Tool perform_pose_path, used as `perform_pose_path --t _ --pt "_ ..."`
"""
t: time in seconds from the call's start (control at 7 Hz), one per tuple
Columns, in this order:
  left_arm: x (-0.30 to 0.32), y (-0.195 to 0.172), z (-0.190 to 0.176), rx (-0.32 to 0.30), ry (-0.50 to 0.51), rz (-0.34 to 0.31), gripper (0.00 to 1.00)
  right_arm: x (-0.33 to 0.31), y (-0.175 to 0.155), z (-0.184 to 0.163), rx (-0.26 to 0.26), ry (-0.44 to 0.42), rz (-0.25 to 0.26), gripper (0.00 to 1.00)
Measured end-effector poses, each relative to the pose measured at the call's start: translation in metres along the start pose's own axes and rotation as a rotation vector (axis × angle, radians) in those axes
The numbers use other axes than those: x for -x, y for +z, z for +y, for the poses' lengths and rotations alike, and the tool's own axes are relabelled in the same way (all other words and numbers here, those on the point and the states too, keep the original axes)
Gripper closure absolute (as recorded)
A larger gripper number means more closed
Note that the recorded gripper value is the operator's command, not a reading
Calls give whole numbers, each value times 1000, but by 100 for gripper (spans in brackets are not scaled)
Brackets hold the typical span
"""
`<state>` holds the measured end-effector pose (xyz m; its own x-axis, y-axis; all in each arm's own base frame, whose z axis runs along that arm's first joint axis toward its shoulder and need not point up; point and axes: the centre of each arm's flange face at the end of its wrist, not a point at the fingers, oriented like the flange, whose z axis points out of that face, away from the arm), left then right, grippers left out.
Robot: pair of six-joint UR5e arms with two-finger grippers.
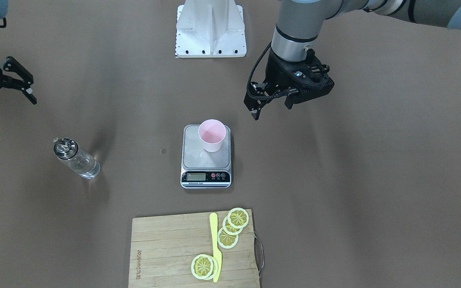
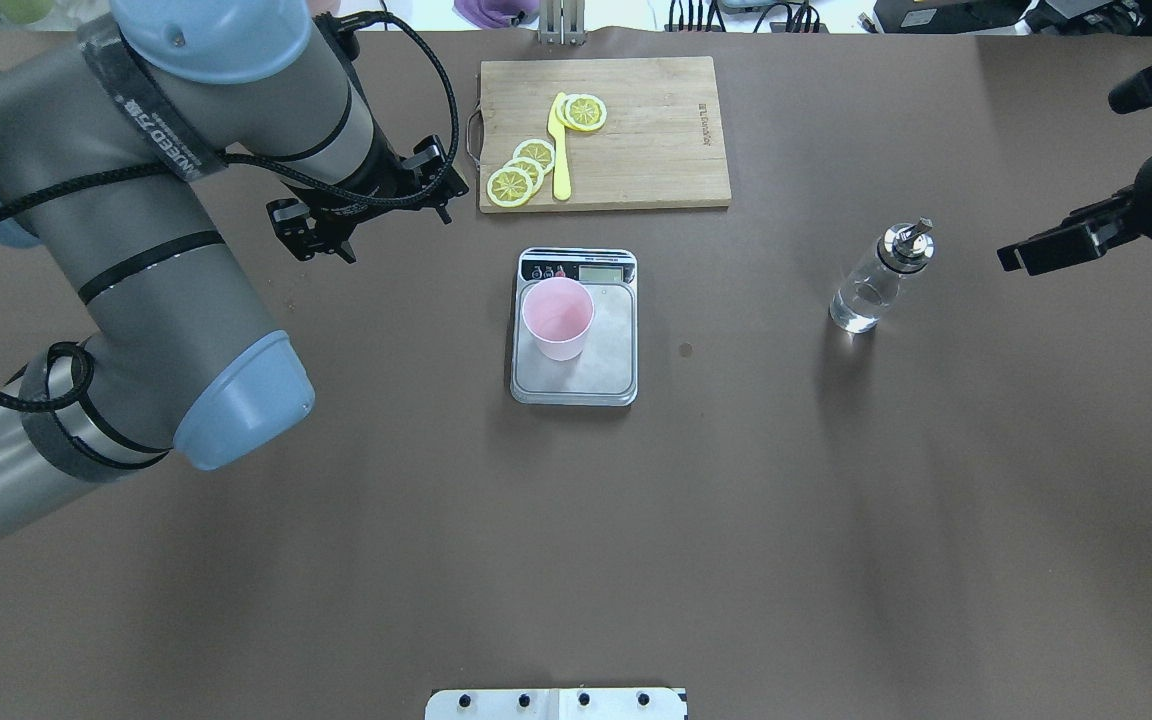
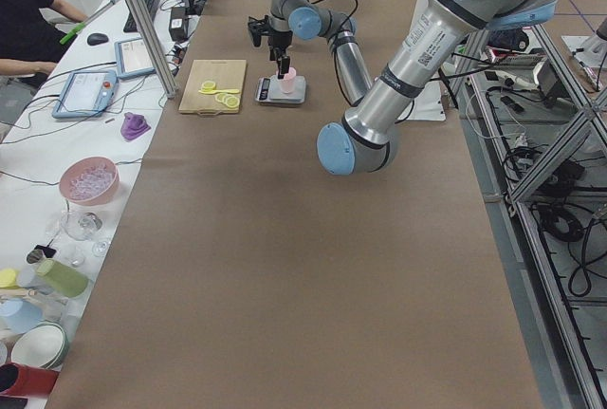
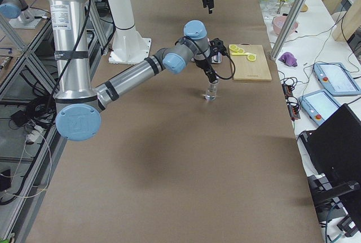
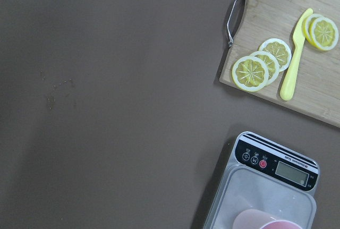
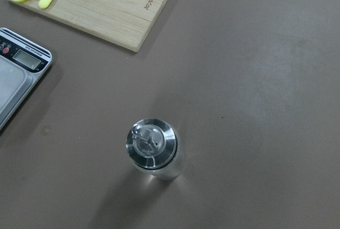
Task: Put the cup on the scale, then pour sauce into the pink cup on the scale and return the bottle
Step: 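Move the right gripper toward the glass sauce bottle while the left arm withdraws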
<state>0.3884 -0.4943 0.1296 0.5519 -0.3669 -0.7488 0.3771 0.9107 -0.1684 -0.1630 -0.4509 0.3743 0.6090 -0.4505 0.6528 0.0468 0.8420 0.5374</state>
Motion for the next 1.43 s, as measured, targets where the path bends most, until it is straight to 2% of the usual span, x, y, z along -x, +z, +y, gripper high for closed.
perform_pose_path --t 0.43,0.86,1.43 --pt "0 1 0 0 0 -2 2 12 34 56 -92 18 35 0" --pt "3 5 -1 1 -3 -10 2 35 75 77 -164 20 97 0" --pt "4 8 0 3 -5 -14 2 31 137 96 -304 55 105 0"
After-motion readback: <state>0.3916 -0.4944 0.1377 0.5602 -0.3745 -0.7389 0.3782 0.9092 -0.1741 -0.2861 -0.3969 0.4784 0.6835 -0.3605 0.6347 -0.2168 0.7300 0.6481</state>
